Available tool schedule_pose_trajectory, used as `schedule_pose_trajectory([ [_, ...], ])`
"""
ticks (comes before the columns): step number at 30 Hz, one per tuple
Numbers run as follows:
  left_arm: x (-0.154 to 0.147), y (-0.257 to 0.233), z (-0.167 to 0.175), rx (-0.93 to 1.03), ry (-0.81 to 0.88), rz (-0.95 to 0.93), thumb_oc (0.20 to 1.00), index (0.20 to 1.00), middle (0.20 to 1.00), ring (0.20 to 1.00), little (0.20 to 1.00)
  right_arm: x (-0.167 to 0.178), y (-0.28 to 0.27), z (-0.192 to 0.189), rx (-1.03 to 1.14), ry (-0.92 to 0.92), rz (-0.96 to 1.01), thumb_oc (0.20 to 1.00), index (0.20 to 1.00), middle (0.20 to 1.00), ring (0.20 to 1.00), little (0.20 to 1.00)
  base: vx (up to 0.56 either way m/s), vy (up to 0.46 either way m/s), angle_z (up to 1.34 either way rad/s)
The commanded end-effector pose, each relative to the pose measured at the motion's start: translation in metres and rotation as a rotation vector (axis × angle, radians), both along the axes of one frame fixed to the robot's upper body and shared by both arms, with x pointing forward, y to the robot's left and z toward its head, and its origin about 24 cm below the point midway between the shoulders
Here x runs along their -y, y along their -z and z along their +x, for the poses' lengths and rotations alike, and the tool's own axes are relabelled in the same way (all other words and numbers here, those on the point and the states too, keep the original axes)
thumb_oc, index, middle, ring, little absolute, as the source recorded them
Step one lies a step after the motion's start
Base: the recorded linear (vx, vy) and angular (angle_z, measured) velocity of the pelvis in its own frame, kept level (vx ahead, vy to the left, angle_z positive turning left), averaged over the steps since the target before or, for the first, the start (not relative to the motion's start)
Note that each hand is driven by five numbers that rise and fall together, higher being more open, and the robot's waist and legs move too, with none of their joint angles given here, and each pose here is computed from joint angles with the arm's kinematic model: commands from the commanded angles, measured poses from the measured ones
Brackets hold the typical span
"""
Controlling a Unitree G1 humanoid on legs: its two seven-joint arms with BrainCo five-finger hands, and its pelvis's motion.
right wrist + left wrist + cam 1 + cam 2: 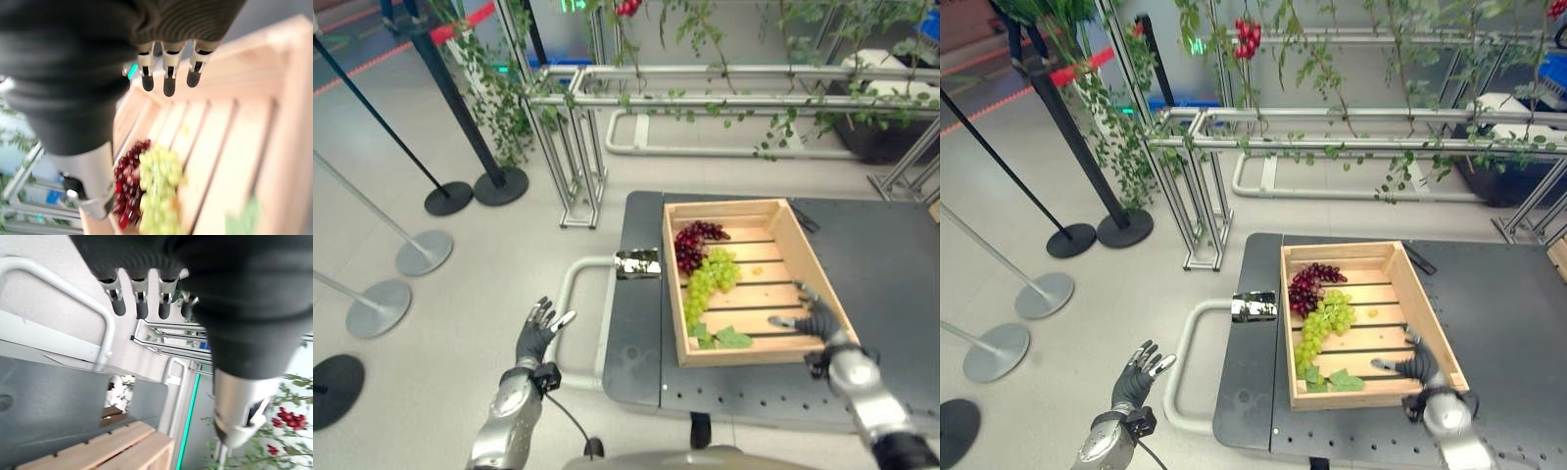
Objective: Pick up the fruits from the basket on one side to the basket on the other side
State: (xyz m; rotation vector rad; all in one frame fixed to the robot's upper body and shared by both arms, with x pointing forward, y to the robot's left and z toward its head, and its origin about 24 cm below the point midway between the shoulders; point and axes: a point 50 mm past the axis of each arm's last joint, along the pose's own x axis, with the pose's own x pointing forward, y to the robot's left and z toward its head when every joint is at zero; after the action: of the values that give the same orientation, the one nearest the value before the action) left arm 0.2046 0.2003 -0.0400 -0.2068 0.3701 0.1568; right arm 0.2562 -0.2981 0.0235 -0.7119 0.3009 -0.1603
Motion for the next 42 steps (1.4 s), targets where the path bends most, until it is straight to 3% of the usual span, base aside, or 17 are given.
schedule_pose_trajectory([
  [1, 0.001, -0.042, 0.031, 0.208, 0.074, 0.062, 1.0, 1.0, 1.0, 1.0, 1.0, -0.009, -0.037, 0.041, 0.097, -0.079, -0.132, 1.0, 1.0, 1.0, 1.0, 1.0, -0.08, -0.016, 0.03],
  [8, 0.014, -0.063, 0.041, 0.296, 0.152, 0.058, 1.0, 1.0, 1.0, 1.0, 1.0, -0.019, -0.071, 0.09, 0.078, -0.138, -0.281, 1.0, 1.0, 1.0, 1.0, 1.0, -0.07, -0.008, 0.15],
  [19, 0.031, -0.086, 0.059, 0.388, 0.206, 0.048, 1.0, 1.0, 1.0, 1.0, 1.0, -0.033, -0.097, 0.128, -0.021, -0.161, -0.524, 1.0, 1.0, 1.0, 1.0, 1.0, -0.03, -0.001, 0.09],
  [25, 0.038, -0.101, 0.069, 0.447, 0.216, 0.044, 1.0, 1.0, 1.0, 1.0, 1.0, -0.032, -0.091, 0.133, -0.126, -0.155, -0.639, 1.0, 1.0, 1.0, 1.0, 1.0, -0.01, -0.006, 0.07],
  [35, 0.046, -0.112, 0.074, 0.495, 0.23, 0.021, 1.0, 1.0, 1.0, 1.0, 1.0, 0.022, -0.071, 0.106, -0.316, -0.005, -0.742, 1.0, 1.0, 1.0, 1.0, 1.0, 0.0, -0.014, 0.1],
  [42, 0.046, -0.115, 0.076, 0.507, 0.224, 0.029, 1.0, 1.0, 1.0, 1.0, 1.0, 0.027, -0.06, 0.098, -0.392, -0.054, -0.857, 1.0, 1.0, 1.0, 1.0, 1.0, 0.0, -0.002, 0.01],
])
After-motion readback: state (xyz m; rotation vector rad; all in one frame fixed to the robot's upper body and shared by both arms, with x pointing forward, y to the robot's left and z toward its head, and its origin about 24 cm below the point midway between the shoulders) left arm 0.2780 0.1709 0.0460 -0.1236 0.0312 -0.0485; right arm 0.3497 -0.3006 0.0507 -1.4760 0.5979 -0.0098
